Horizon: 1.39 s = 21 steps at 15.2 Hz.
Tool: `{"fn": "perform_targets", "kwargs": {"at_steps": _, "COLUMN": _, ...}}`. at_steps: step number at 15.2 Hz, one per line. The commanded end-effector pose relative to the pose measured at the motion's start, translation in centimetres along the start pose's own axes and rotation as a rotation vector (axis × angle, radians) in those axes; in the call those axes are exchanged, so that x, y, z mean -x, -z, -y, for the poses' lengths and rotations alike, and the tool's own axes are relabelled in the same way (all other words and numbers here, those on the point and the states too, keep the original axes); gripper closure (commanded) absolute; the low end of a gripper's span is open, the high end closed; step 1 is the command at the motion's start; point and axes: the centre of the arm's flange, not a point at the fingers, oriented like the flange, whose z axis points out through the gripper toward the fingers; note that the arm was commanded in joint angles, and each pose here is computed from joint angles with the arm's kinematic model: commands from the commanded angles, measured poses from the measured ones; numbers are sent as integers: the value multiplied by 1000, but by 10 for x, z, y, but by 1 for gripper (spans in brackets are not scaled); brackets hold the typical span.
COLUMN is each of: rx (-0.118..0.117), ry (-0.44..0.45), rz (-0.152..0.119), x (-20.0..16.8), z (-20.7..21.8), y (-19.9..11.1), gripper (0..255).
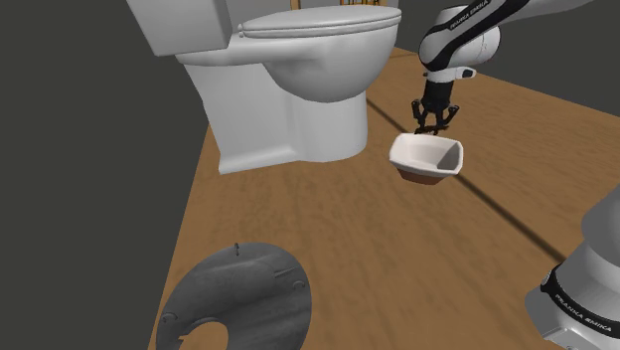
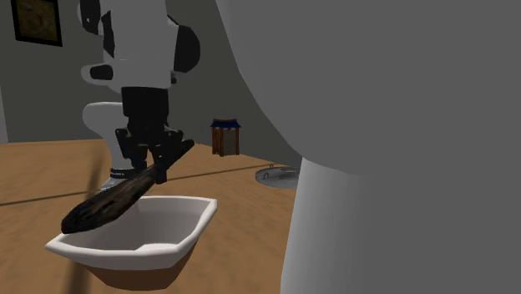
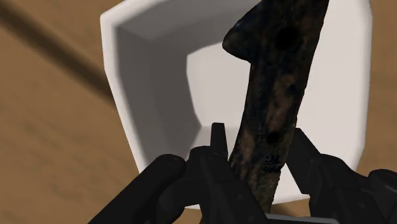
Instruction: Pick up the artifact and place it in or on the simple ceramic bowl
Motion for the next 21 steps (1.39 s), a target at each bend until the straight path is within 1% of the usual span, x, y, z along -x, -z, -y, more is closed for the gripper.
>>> {"fn": "perform_targets", "kwargs": {"at_steps": 1, "rx": 0, "ry": 2, "rz": 0, "x": -5, "z": -6, "y": -8, "gripper": 255}}
{"fn": "perform_targets", "kwargs": {"at_steps": 13, "rx": 0, "ry": 2, "rz": 0, "x": -6, "z": -5, "y": -72, "gripper": 255}}
{"fn": "perform_targets", "kwargs": {"at_steps": 21, "rx": 0, "ry": 2, "rz": 0, "x": -6, "z": -5, "y": -72, "gripper": 255}}
